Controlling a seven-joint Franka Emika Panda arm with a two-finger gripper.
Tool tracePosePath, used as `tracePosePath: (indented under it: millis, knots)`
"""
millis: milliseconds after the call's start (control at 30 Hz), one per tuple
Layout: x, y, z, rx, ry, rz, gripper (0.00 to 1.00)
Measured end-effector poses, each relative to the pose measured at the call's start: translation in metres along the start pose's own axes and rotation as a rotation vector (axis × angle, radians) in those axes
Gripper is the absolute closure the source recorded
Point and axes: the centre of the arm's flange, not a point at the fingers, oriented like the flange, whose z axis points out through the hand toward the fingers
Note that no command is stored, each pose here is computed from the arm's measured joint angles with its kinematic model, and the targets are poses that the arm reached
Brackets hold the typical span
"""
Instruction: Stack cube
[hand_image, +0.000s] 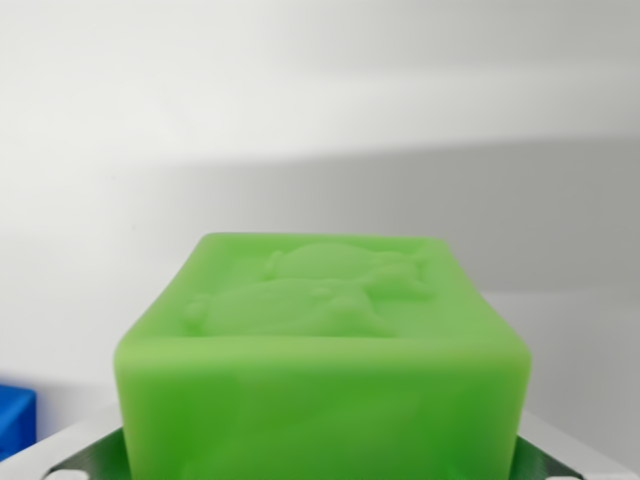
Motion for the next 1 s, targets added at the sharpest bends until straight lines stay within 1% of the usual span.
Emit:
tracePosePath:
  millis: [167,367,467,500,533,600,633,700,800,833,1000]
  knots:
    - [0.0,0.0,-0.014,0.0004,-0.0003,0.0,1.0]
    - [0.0,0.0,-0.033,0.0017,0.0008,0.0,1.0]
    - [0.0,0.0,-0.044,0.0018,0.0003,0.0,1.0]
    - [0.0,0.0,-0.047,0.0026,0.0007,0.0,1.0]
    - [0.0,0.0,-0.049,0.0041,0.0022,0.002,1.0]
    - [-0.001,0.0,-0.051,0.0048,0.0031,0.006,1.0]
    - [-0.003,-0.001,-0.051,0.004,0.0025,0.008,1.0]
    - [-0.007,-0.001,-0.049,0.0001,-0.0012,0.011,1.0]
    - [-0.013,-0.003,-0.048,-0.0029,-0.0047,0.014,1.0]
    - [-0.015,-0.003,-0.049,-0.0031,-0.0048,0.016,1.0]
    - [-0.024,-0.005,-0.052,-0.0012,-0.0027,0.023,1.0]
